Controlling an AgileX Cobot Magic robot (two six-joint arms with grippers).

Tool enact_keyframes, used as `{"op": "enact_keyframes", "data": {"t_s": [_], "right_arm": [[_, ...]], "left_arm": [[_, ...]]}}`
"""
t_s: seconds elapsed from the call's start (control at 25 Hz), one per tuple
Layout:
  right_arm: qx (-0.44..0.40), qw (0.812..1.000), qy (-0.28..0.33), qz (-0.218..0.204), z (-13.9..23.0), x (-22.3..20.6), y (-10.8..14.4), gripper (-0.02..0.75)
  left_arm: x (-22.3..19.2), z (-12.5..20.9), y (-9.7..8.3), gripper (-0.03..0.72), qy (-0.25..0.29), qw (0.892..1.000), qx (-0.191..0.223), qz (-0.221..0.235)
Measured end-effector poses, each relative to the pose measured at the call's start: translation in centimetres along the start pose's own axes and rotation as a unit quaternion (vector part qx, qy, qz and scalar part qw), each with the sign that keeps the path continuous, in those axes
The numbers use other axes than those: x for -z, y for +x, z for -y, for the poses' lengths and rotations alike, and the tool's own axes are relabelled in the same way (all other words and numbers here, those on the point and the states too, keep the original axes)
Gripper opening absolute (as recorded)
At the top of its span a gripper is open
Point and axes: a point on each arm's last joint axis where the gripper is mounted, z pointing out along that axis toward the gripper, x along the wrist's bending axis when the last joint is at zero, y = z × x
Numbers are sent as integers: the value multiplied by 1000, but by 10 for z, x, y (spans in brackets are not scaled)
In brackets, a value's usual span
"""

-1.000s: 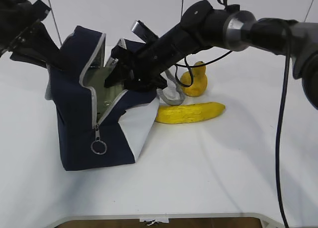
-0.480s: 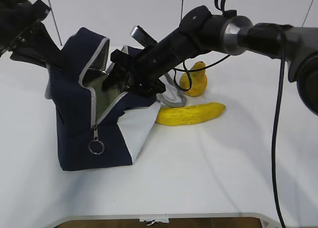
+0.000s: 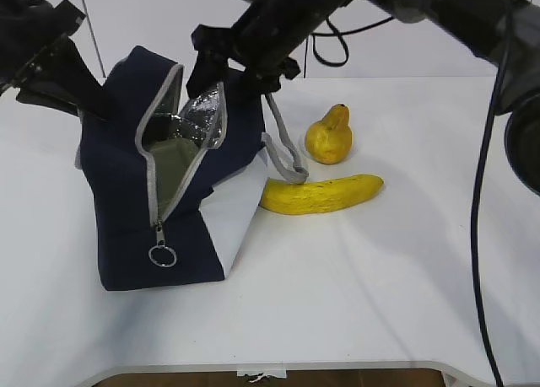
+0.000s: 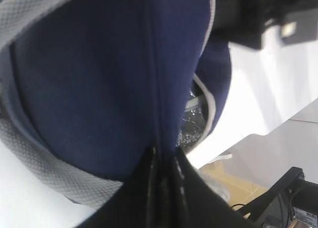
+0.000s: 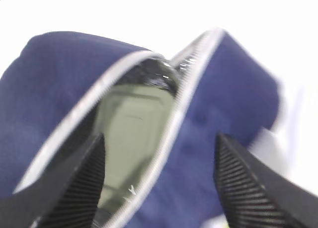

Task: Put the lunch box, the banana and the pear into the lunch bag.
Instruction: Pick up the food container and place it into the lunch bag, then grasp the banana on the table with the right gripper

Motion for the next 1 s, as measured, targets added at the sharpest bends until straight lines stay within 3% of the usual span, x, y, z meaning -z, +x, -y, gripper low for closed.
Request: {"op": "enact_keyframes", "data": {"t_s": [0.16, 0.36, 0.52, 0.8, 1.0], "right_arm": [[22, 999, -38, 26, -12, 25, 10, 528], [43, 996, -43, 66, -11, 51, 19, 528], [80, 987, -32, 132, -1, 85, 26, 528], [197, 951, 65, 228, 40, 110, 17, 527], [268, 929, 137, 213, 58, 90, 1, 527]], "left_arm": [[0, 0, 1, 13, 1, 1000, -1, -3], [0, 1, 3, 13, 5, 1000, -7, -18], [0, 1, 4, 13, 7, 1000, -9, -23], [0, 1, 5, 13, 8, 1000, -10, -27], [0, 2, 7, 13, 11, 999, -14, -36]]}}
